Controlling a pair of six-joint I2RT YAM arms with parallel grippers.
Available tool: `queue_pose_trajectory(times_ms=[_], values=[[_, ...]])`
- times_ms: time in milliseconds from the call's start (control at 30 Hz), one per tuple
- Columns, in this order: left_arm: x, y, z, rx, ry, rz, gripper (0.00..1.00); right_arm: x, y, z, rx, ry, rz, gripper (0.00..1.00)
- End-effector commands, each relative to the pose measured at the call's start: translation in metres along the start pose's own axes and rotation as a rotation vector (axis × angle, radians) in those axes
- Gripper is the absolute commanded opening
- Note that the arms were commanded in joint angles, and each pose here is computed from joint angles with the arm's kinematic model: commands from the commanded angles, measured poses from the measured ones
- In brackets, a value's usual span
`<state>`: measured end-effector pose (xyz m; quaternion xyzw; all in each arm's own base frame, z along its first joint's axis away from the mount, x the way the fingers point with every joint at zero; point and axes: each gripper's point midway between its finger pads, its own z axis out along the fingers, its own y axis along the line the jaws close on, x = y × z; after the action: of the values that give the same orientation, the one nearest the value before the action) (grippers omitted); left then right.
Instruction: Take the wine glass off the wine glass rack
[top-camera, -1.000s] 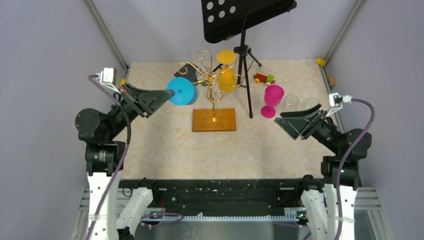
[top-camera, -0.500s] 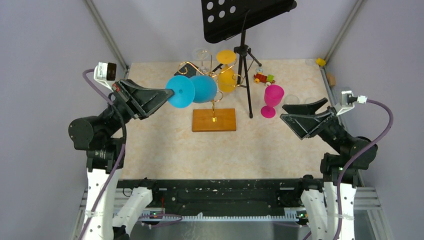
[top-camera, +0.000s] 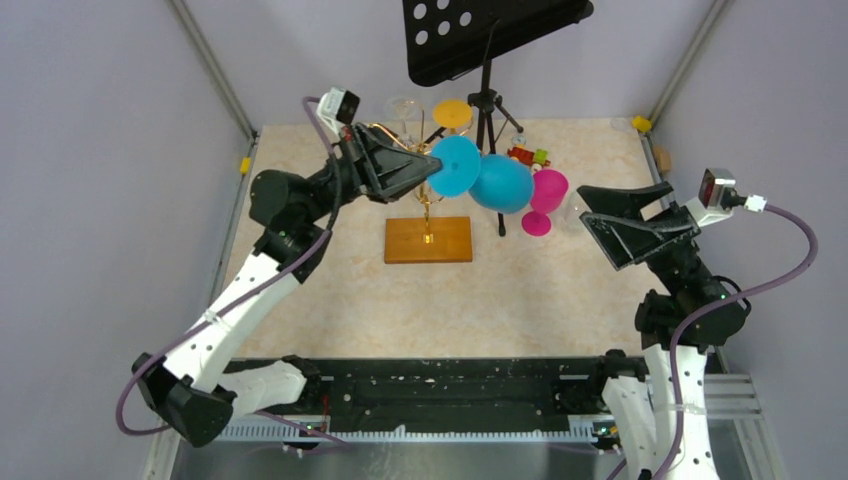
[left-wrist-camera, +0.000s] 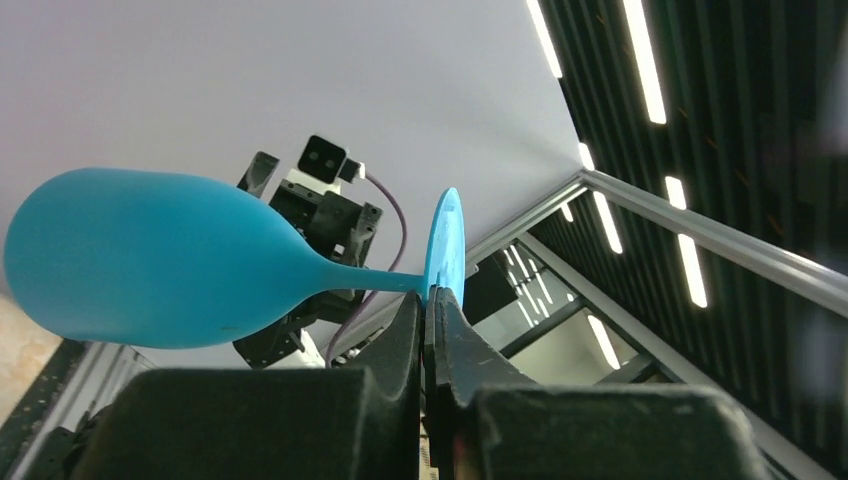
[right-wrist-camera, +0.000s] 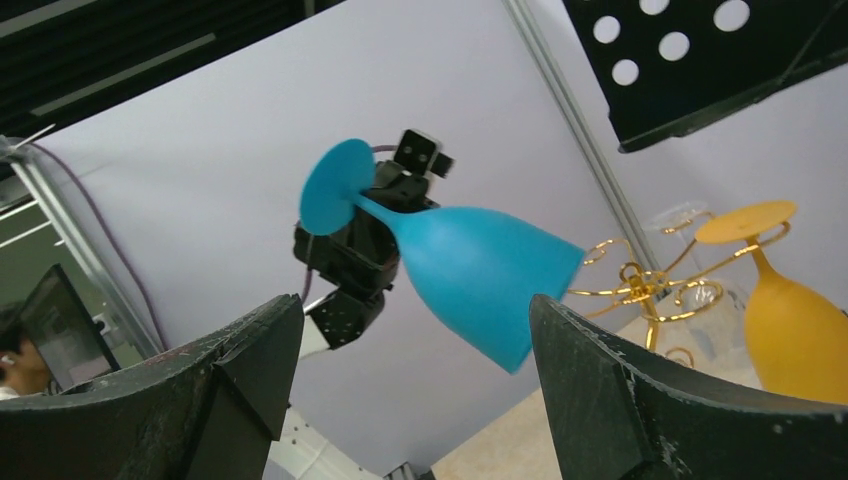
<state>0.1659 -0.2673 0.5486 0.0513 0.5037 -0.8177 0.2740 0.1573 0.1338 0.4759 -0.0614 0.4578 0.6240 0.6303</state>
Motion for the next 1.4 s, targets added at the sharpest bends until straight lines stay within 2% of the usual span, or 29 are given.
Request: queue_pose_trajectory(times_ms=[0, 233, 400, 700, 867, 1067, 1167, 1233, 1267, 1333, 1367], values=[[0.008, -0.051, 0.013, 0.194, 0.009, 0.064, 0.0, -0.005, 0.033, 0.0, -0.129, -0.03, -0.061, 0.85], [0.016, -0.06, 0.027, 0.289, 0.04, 0.063, 0.0, 0.0, 0.022, -0.003, -0.099, -0.037, -0.027, 0.85], [0.018, -0.059, 0.027, 0.298, 0.012, 0.084, 0.0, -0.002, 0.008, -0.004, -0.045, -0.067, -0.025, 0.85], [0.024, -0.053, 0.037, 0.339, 0.034, 0.009, 0.0, 0.013, 0.051, 0.003, -0.326, 0.074, 0.021, 0.82], [0.031, -0.051, 0.04, 0.358, 0.067, -0.037, 0.0, 0.014, 0.063, 0.003, -0.431, 0.082, 0.007, 0.77], [0.033, -0.05, 0.039, 0.357, 0.068, -0.047, 0.0, 0.012, 0.078, 0.002, -0.497, 0.092, -0.056, 0.5], [0.034, -0.052, 0.038, 0.363, 0.07, -0.053, 0.0, 0.011, 0.086, 0.001, -0.529, 0.09, -0.08, 0.28], [0.036, -0.055, 0.037, 0.376, 0.079, -0.041, 0.0, 0.01, 0.091, 0.0, -0.546, 0.081, -0.094, 0.06], [0.038, -0.059, 0.036, 0.386, 0.088, -0.022, 0.0, 0.008, 0.092, 0.0, -0.546, 0.075, -0.098, 0.0], [0.04, -0.061, 0.036, 0.384, 0.094, 0.015, 0.18, 0.005, 0.092, 0.003, -0.537, 0.067, -0.105, 0.0], [0.041, -0.06, 0.035, 0.374, 0.094, 0.028, 0.31, 0.004, 0.092, 0.005, -0.53, 0.061, -0.107, 0.0]])
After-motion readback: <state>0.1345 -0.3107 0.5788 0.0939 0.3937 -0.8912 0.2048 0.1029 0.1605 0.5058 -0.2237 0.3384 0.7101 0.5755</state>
